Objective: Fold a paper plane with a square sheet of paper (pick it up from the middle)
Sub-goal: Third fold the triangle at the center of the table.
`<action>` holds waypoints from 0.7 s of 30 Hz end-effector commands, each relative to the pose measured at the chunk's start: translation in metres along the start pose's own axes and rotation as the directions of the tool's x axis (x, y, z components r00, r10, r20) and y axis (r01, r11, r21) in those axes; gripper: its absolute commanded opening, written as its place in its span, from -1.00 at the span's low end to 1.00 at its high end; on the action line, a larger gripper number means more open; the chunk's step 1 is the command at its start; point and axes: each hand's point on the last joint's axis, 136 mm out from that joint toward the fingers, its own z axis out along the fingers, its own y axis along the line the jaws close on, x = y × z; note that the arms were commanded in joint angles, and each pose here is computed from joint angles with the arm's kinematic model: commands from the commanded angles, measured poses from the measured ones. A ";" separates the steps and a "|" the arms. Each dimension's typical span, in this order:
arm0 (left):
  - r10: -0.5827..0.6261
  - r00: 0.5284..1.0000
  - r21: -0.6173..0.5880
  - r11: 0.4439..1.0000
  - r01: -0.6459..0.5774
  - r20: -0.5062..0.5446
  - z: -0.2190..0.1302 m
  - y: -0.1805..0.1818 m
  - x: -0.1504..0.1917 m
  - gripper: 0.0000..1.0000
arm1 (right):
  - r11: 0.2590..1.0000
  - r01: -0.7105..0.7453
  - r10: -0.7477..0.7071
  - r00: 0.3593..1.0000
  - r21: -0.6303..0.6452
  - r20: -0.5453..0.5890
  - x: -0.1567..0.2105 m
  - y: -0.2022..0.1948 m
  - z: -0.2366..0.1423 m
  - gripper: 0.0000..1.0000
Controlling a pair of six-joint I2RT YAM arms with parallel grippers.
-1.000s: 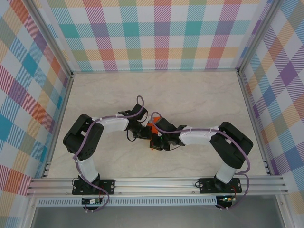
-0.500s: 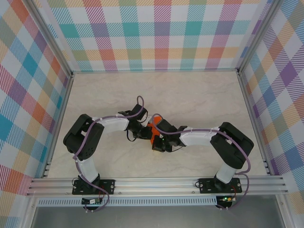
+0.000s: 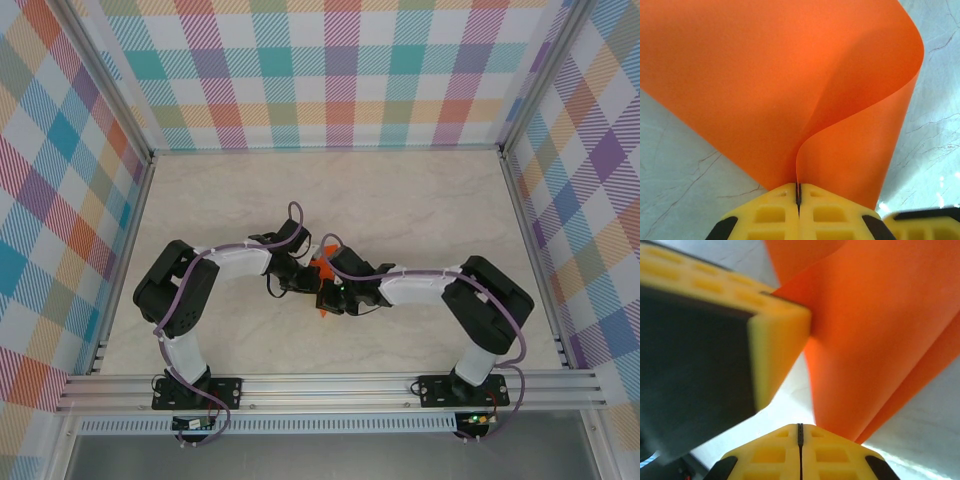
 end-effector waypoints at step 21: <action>-0.022 0.996 -0.037 0.999 0.019 -0.081 0.011 0.015 0.022 -0.91 | 0.984 -0.027 0.041 0.996 -0.177 0.076 -0.036 0.002 -0.026 -0.83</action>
